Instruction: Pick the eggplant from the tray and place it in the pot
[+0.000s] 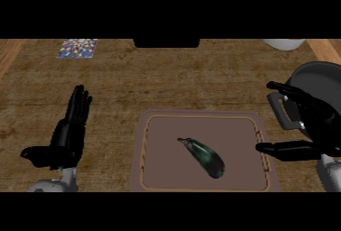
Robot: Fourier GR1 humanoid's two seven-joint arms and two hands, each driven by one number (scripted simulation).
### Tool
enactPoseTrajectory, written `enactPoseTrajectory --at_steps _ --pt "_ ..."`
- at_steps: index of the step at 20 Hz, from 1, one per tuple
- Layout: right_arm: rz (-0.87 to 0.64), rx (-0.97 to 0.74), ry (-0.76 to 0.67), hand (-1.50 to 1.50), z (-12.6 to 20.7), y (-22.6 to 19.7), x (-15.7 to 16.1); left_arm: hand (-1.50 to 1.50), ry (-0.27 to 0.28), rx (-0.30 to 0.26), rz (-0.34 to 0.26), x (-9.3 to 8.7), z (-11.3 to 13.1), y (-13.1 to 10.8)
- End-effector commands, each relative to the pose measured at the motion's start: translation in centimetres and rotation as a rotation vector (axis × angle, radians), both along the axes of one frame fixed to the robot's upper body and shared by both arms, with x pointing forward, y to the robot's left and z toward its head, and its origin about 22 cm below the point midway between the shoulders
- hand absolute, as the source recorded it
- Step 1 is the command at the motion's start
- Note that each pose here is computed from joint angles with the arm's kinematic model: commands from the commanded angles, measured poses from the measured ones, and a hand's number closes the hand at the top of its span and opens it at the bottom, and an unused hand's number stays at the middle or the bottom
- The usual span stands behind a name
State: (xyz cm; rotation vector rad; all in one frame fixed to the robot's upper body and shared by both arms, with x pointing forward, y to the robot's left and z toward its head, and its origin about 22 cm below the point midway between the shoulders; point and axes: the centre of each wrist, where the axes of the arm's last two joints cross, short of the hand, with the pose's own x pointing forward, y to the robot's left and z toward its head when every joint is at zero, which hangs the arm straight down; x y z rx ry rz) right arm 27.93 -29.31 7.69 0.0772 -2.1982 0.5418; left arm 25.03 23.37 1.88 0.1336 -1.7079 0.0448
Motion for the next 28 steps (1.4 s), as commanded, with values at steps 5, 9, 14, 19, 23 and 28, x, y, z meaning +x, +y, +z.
enactPoseTrajectory --at_steps 5,9,14,19,23,28 --pt "0.047 -0.245 0.012 -1.5 2.7 -0.6 -3.2 0.0 0.025 -0.005 -0.02 -1.1 -2.1 -0.3" --pt "0.075 -0.556 0.094 -1.5 4.7 1.5 -4.6 0.0 0.009 -0.006 -0.009 -0.9 -1.3 -1.5" --pt "0.088 -0.876 0.179 -1.5 5.9 3.9 -5.3 0.0 0.003 -0.009 -0.034 -0.7 -0.9 -1.3" --pt "0.085 -0.945 0.27 -1.5 5.5 9.1 -4.9 0.0 0.011 -0.012 -0.043 0.0 -0.3 -2.0" --pt "0.107 -0.939 0.308 -1.5 3.4 10.9 -5.6 0.0 0.006 -0.003 -0.02 -1.9 -1.8 0.5" --pt "0.066 -1.045 0.378 -1.5 1.1 12.5 -4.1 0.0 0.005 -0.014 -0.048 -1.5 -2.0 -0.9"
